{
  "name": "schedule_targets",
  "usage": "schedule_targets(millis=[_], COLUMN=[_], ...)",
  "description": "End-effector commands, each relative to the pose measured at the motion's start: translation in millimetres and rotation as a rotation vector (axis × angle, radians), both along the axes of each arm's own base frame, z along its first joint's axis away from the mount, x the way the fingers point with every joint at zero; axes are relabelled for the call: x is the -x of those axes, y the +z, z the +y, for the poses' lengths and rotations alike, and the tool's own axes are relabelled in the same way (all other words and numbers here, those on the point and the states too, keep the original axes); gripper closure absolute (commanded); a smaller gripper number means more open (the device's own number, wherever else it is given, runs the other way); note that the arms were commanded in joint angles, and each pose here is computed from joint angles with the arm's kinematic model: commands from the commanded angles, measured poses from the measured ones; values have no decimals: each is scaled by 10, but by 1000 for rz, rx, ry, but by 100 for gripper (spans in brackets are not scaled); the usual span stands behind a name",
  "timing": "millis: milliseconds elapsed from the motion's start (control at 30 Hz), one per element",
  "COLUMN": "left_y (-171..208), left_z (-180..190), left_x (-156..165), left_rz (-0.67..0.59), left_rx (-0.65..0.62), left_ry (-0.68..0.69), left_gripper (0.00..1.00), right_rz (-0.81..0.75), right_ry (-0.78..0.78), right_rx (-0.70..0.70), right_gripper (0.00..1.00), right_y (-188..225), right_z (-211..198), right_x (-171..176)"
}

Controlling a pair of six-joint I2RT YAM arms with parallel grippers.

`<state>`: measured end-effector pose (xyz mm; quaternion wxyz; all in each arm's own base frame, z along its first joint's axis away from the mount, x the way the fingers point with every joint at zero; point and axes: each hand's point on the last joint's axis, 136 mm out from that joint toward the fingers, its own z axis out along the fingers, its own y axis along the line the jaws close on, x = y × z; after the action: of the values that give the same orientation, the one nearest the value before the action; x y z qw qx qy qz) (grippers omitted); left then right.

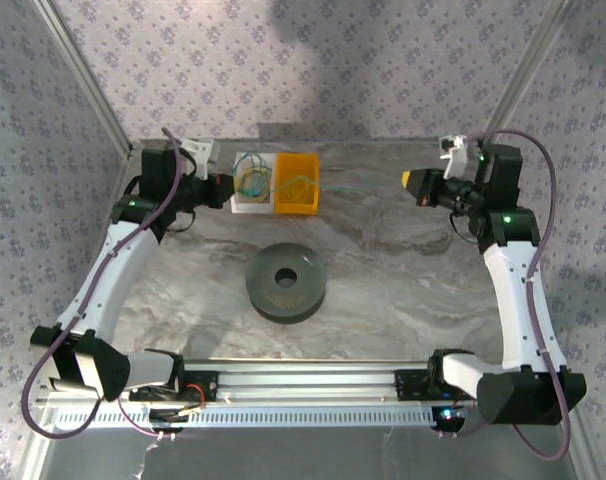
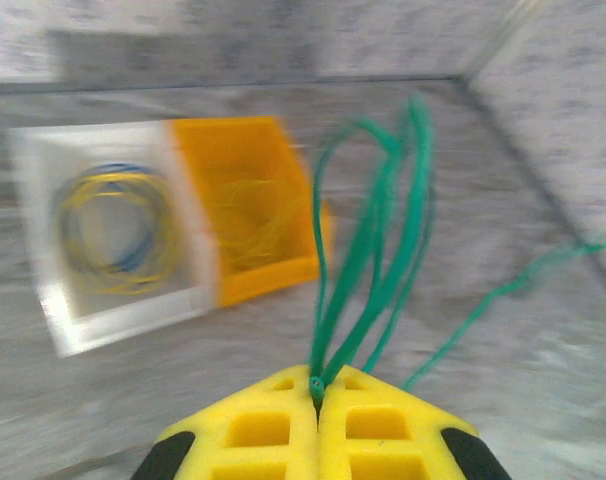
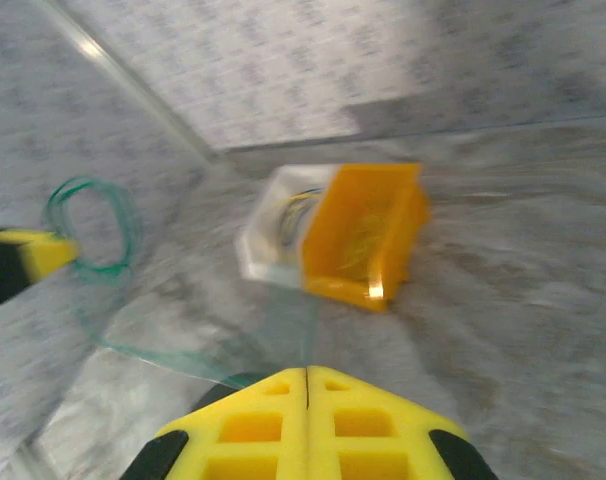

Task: Wrap the cables

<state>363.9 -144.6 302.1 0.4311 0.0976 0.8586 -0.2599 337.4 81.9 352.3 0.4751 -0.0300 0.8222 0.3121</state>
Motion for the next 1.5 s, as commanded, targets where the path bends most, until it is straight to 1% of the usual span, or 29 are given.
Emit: schedule_targets(millis=[0,67,133,167,233,300,400,433,467,500,533,600,633,733,833,967,1133,1300,1433,1467], left_y=[12,58,114,139,166,208,296,353,391,447,510,604,637,760,836,934,1009,1032,1024,1011], left_z=[524,515,472,451,411,356,239,178,115,31,-47,-215,-296,-528,-752,-965,-1177,-1329,-1395,-1406], left_x=[-43,-29,-20,-16,-26,-33,-60,-70,-79,-82,-88,-83,-79,-49,5,67,151,250,327,348], left_rz=[-22,-42,-61,-68,-72,-77,-96,-111,-123,-139,-156,-181,-190,-225,-256,-293,-323,-340,-341,-340], left_rx=[-93,-71,-38,-28,-26,-30,-18,-6,5,20,34,60,74,120,152,206,260,271,277,280], left_ry=[227,228,216,207,194,175,144,127,110,84,63,14,-6,-64,-128,-179,-232,-283,-323,-331], left_gripper=[100,100,100,100,100,100,100,100,100,100,100,100,100,100,100,100,100,100,100,100], right_rz=[-54,-107,-150,-161,-146,-150,-104,-84,-64,-65,-73,-67,-64,-47,-19,30,46,47,35,29], right_ry=[-375,-452,-480,-474,-434,-343,-108,-37,21,84,131,197,220,261,285,294,285,229,190,178], right_rx=[-91,-226,-356,-377,-374,-364,-320,-295,-286,-254,-245,-242,-243,-245,-252,-274,-309,-346,-376,-384], right_gripper=[100,100,100,100,100,100,100,94,82,63,47,24,17,4,2,2,4,10,18,22], right_y=[38,41,39,52,51,128,254,278,296,324,419,459,470,443,358,202,109,59,57,60], right_z=[-681,-792,-820,-803,-697,-517,-18,170,336,517,679,963,1086,1364,1577,1787,1967,1990,1988,1975], right_x=[-145,-151,-174,-188,-231,-253,-224,-193,-151,-96,-45,26,46,35,-28,-132,-261,-441,-561,-587])
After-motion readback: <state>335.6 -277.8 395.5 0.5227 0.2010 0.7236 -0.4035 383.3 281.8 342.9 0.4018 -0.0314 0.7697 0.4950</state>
